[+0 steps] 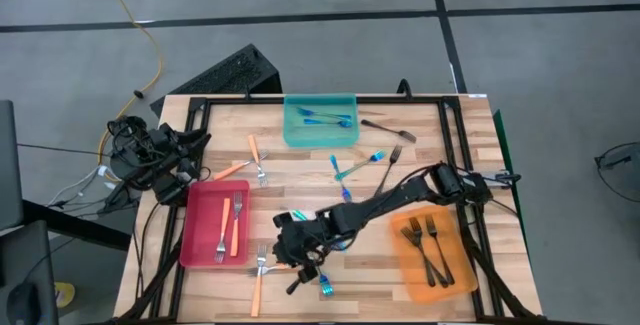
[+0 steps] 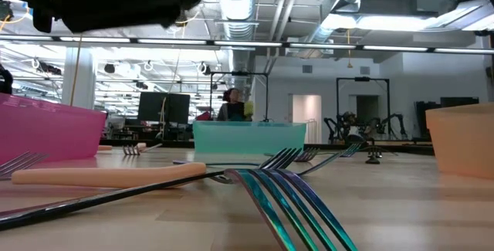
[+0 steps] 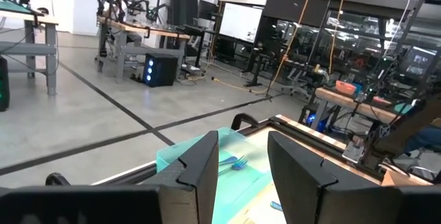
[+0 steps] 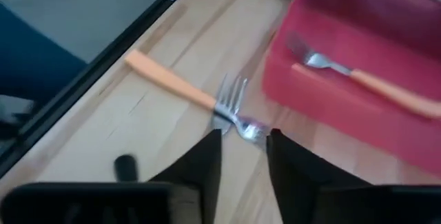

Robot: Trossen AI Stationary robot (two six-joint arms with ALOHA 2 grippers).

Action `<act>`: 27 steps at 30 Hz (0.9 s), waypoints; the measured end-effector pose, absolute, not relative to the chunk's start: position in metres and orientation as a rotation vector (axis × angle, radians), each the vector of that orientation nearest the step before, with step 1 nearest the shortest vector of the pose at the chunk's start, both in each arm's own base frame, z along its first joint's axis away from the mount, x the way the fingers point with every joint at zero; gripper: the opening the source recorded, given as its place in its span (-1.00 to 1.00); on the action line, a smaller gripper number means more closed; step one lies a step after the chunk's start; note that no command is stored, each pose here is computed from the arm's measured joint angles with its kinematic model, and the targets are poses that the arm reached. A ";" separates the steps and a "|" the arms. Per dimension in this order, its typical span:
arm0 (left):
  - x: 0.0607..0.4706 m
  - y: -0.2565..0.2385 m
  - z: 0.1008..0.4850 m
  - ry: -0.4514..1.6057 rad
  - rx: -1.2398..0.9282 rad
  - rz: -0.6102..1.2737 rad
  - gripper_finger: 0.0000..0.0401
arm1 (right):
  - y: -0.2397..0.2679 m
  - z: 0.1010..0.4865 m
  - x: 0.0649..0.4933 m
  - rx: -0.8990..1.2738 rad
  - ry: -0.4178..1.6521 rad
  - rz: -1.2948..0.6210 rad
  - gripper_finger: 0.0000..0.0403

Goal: Sort silverware by color (type)
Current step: Put the orange fork into the red bin

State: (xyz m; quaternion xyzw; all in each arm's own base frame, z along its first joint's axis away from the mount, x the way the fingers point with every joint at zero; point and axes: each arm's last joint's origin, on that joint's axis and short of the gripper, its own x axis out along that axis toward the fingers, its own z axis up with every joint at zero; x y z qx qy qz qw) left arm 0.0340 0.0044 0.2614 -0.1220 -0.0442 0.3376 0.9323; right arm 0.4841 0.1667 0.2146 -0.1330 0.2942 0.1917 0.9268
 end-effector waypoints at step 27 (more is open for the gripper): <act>0.034 0.004 0.261 -0.118 -0.341 0.669 -0.44 | 0.201 0.127 0.493 -0.226 0.697 0.326 -0.14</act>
